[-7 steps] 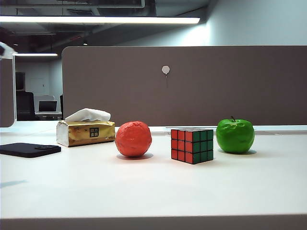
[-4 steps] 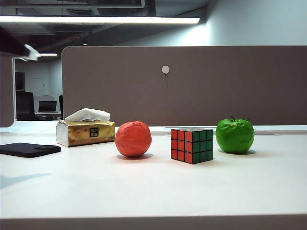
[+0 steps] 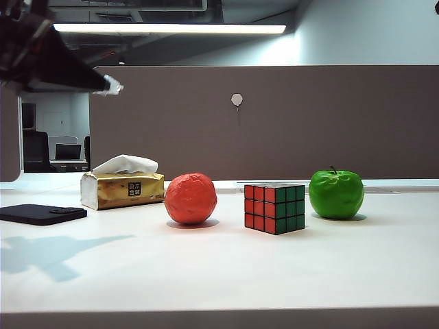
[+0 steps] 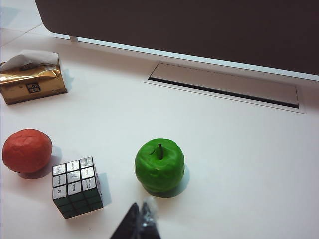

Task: Move all the fruits on the tabletop near the face of the Rubik's cube that has the color most similar to each fruit.

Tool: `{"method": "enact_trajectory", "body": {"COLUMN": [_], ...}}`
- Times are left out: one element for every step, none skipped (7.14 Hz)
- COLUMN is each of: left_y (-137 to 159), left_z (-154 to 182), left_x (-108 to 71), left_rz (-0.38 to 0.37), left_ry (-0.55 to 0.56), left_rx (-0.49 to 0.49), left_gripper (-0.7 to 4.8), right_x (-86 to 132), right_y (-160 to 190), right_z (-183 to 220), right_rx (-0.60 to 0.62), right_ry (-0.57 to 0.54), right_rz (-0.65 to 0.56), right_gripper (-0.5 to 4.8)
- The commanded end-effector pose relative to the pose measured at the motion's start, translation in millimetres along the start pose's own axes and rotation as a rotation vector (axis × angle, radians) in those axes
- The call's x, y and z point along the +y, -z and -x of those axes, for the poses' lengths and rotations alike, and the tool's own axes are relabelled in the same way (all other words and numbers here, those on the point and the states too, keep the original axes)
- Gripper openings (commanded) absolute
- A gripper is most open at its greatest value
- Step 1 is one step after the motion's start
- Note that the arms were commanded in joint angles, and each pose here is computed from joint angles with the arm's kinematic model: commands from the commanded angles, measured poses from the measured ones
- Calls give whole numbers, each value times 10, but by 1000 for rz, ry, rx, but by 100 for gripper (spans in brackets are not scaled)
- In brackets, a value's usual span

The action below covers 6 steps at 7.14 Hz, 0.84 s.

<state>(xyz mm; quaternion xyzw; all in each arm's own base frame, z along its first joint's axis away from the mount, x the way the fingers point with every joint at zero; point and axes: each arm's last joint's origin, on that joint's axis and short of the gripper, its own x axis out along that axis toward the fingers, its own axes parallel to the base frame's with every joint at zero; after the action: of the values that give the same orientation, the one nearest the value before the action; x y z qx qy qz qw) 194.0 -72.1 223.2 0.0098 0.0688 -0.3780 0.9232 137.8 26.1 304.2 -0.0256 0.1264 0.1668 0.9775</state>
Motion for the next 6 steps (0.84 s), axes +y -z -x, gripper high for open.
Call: {"method": "enact_trajectory", "body": {"left_y": [42, 74, 92, 149, 321, 424], "left_z": [-403, -1027, -1102, -1232, -1428, -1539], "left_x": [233, 586, 625, 691, 788, 841], "left_rz": [-1, -89, -86, -84, -104, -94], "left_ry": [-77, -159, -158, -156, -144, -141], "left_rx": [36, 80, 88, 109, 183, 206], "left_gripper": [-5, -5, -5, -5, -5, -5], "right_x": [6, 43, 43, 45, 47, 47], "right_y": [-28, 40, 49, 69, 85, 91], "right_z": [1, 7, 8, 9, 10, 10], "right_rx": [-19, 49, 58, 78, 95, 102], "right_ry": [-25, -138, -138, -139, -140, -140], "right_rz": [-53, -70, -73, -78, -82, -84], "right_gripper": [0, 0, 0, 0, 0, 0]}}
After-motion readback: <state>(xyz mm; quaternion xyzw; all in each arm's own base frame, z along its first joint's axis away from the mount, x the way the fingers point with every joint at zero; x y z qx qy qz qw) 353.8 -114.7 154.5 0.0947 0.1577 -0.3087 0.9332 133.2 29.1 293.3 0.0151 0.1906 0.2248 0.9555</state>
